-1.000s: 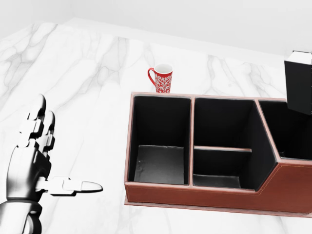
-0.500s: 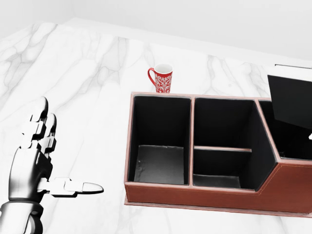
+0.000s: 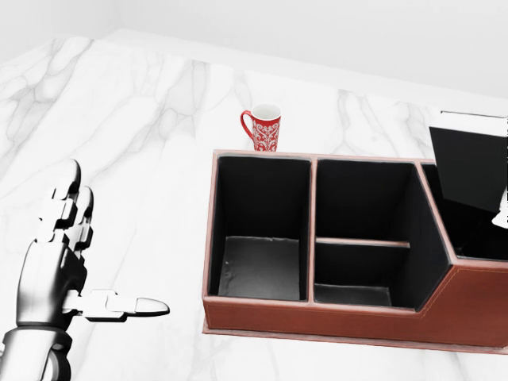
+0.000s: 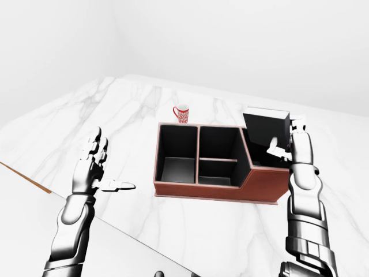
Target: Pick up the book and place it in the right compartment of the caddy.
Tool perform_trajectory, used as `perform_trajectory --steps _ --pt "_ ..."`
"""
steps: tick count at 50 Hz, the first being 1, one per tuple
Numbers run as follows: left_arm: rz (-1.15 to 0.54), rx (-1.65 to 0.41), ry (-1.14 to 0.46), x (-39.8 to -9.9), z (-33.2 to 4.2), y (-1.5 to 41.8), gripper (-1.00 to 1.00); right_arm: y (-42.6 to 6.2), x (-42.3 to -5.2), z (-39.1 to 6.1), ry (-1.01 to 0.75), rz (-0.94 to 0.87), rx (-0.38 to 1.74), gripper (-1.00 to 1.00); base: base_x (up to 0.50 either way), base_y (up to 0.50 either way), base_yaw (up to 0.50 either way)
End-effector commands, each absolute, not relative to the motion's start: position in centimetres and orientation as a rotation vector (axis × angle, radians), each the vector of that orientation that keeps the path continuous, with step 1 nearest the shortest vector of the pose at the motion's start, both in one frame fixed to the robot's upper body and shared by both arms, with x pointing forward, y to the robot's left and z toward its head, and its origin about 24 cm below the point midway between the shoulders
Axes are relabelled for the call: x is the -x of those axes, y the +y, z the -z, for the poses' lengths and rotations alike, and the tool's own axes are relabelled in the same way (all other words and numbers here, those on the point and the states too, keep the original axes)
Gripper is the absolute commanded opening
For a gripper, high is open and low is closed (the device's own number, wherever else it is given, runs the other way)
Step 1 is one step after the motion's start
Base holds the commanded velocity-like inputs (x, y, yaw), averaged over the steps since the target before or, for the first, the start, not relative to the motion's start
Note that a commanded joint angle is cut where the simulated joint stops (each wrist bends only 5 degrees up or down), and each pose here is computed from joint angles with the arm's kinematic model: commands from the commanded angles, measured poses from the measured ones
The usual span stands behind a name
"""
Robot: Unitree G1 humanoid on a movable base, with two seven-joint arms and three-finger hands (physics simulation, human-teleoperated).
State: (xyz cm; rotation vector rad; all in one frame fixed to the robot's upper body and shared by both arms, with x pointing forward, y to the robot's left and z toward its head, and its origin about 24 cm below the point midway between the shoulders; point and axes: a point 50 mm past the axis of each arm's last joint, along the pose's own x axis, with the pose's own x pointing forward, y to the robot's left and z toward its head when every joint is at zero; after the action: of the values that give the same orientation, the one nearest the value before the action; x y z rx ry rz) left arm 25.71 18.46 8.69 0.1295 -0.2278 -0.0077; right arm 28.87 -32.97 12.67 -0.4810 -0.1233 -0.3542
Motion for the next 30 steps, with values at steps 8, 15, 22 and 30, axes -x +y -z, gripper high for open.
perform_trajectory --steps 8,15,22,30 --pt "0.009 -0.133 -0.219 -25.7 -8.5 18.4 1.0 -33.7 -29.6 -11.1 -0.059 0.391 0.37 -1.0 0.0 0.0 0.0" --pt "0.009 -0.135 -0.223 -25.7 -8.6 18.4 1.0 -33.8 -29.8 -10.2 -0.018 0.397 0.371 -1.0 0.0 0.0 0.0" --pt "0.01 -0.135 -0.216 -25.7 -8.4 18.5 1.0 -34.0 -29.9 -9.7 0.008 0.405 0.372 -1.0 0.0 0.0 0.0" --pt "0.01 -0.136 -0.218 -25.7 -8.5 18.4 1.0 -34.4 -30.1 -9.7 0.023 0.422 0.368 -1.0 0.0 0.0 0.0"
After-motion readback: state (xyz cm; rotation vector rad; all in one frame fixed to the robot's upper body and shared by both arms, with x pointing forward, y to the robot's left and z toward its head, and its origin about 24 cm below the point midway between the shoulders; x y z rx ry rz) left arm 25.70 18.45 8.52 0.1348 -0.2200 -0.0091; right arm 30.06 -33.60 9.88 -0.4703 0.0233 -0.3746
